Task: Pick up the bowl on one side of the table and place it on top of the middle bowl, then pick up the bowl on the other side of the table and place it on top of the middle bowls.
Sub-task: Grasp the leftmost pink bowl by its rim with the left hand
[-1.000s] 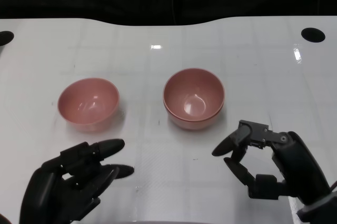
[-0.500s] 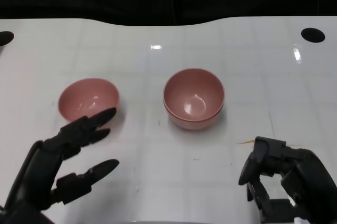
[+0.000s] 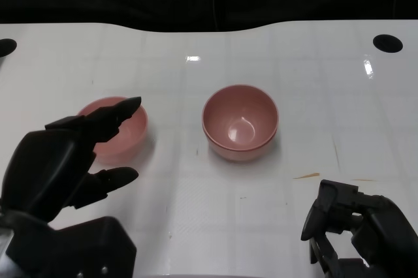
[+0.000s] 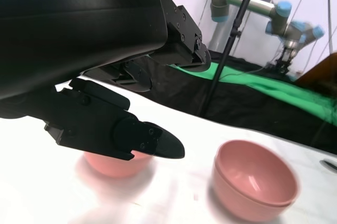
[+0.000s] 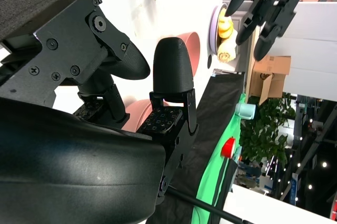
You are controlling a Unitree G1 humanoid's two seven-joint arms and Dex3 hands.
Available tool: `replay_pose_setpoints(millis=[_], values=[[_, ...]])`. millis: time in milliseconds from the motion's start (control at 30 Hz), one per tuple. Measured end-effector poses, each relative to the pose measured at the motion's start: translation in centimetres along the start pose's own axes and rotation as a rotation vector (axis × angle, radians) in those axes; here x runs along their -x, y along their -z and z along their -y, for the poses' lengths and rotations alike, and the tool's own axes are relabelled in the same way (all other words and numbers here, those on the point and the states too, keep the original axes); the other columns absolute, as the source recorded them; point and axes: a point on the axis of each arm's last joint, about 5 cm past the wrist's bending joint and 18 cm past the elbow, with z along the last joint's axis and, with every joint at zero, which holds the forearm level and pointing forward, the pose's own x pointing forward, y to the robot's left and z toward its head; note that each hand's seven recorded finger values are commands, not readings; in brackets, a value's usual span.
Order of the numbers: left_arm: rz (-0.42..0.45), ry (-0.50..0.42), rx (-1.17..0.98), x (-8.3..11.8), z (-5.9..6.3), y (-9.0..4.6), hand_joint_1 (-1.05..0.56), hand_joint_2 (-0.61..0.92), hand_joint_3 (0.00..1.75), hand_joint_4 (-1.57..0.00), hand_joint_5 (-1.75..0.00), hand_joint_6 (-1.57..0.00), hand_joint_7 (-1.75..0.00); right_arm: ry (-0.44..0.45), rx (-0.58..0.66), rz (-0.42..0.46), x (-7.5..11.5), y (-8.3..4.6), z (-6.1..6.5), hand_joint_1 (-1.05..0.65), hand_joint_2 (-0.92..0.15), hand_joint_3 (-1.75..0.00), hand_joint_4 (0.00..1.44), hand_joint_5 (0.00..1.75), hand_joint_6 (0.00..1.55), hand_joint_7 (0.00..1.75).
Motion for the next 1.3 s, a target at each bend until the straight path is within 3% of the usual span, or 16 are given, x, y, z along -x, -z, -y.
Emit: replay_pose_setpoints(millis=[433,633,1100,1300], values=[[-0.109,0.141,-0.294,-4.1,1.3,-1.1,-0.51,0.84,0.00,-0.62,-0.08,-0.49,-0.02,0.022,-0.014,-0.015,0.0,0.1,0.1,-0.12,-0.44,-1.36,0.80,1.69,0.76,1.43],[-0.180,0.224,-0.411,-5.3,3.0,-0.7,-0.53,0.87,0.01,-0.67,-0.07,-0.49,-0.01,0.030,-0.026,-0.020,0.0,0.0,0.1,-0.13,-0.44,-1.36,0.78,1.71,0.75,1.43],[-0.263,0.341,-0.490,-6.7,5.2,0.0,-0.53,0.90,0.01,-0.77,-0.08,-0.51,-0.01,0.039,-0.032,-0.016,0.0,0.0,-0.1,-0.11,-0.46,-1.33,0.79,1.71,0.75,1.43],[-0.300,0.408,-0.485,-7.6,6.1,1.0,-0.48,0.92,0.02,-0.89,-0.11,-0.66,-0.05,0.040,-0.033,-0.010,-0.2,-0.1,-0.1,-0.11,-0.46,-1.33,0.80,1.71,0.75,1.43]])
